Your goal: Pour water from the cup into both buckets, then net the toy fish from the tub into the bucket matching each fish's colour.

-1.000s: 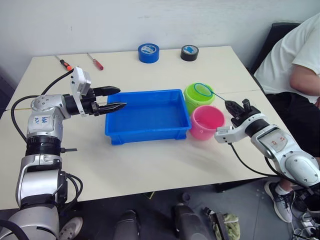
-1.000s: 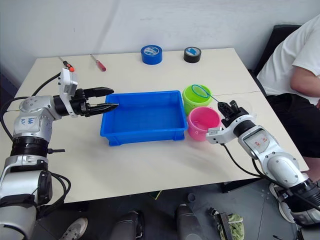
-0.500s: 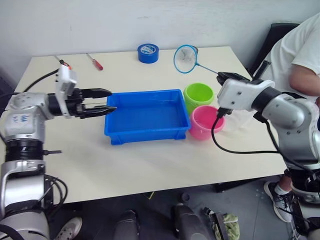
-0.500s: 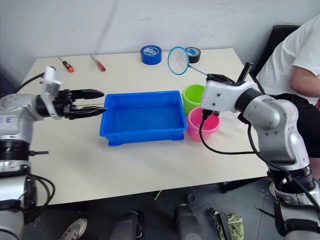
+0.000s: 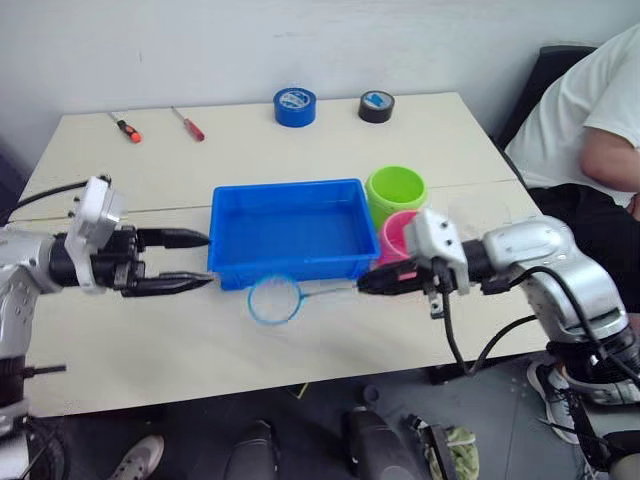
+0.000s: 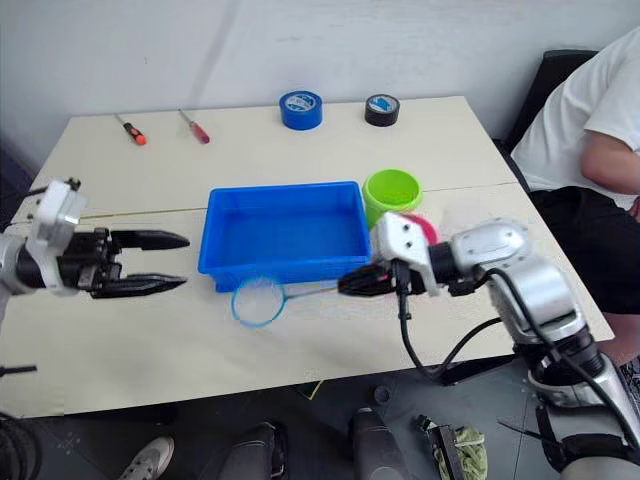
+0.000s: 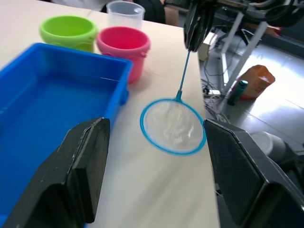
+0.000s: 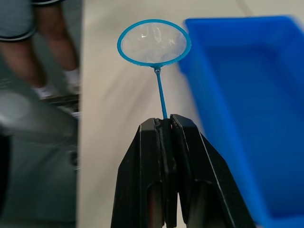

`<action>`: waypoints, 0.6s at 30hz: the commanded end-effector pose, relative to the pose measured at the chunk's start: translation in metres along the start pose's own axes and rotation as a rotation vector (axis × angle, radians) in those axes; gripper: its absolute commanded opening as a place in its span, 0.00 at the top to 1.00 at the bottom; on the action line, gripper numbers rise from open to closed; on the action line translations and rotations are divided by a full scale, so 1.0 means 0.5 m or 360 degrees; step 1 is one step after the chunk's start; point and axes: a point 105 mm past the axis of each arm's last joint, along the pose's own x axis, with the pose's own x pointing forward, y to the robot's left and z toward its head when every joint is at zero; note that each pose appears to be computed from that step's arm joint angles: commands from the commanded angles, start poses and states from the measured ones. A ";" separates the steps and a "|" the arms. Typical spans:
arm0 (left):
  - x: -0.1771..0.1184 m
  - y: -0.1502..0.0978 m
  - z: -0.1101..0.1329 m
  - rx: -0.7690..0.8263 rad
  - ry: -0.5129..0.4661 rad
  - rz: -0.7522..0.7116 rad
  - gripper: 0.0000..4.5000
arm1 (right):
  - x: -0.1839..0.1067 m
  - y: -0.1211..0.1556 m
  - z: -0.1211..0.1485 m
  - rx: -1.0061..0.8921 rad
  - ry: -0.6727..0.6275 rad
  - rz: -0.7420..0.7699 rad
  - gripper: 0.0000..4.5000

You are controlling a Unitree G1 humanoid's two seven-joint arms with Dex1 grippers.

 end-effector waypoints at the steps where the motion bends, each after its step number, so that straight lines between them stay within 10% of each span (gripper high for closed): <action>1: 0.017 -0.023 0.007 0.0063 -0.0013 -0.0012 0.23 | 0.039 0.003 -0.012 -0.0005 -0.0021 0.0056 1.00; 18: 0.065 -0.022 -0.088 0.0079 0.0071 -0.0056 0.23 | 0.160 -0.053 -0.124 -0.0112 0.0059 -0.0003 1.00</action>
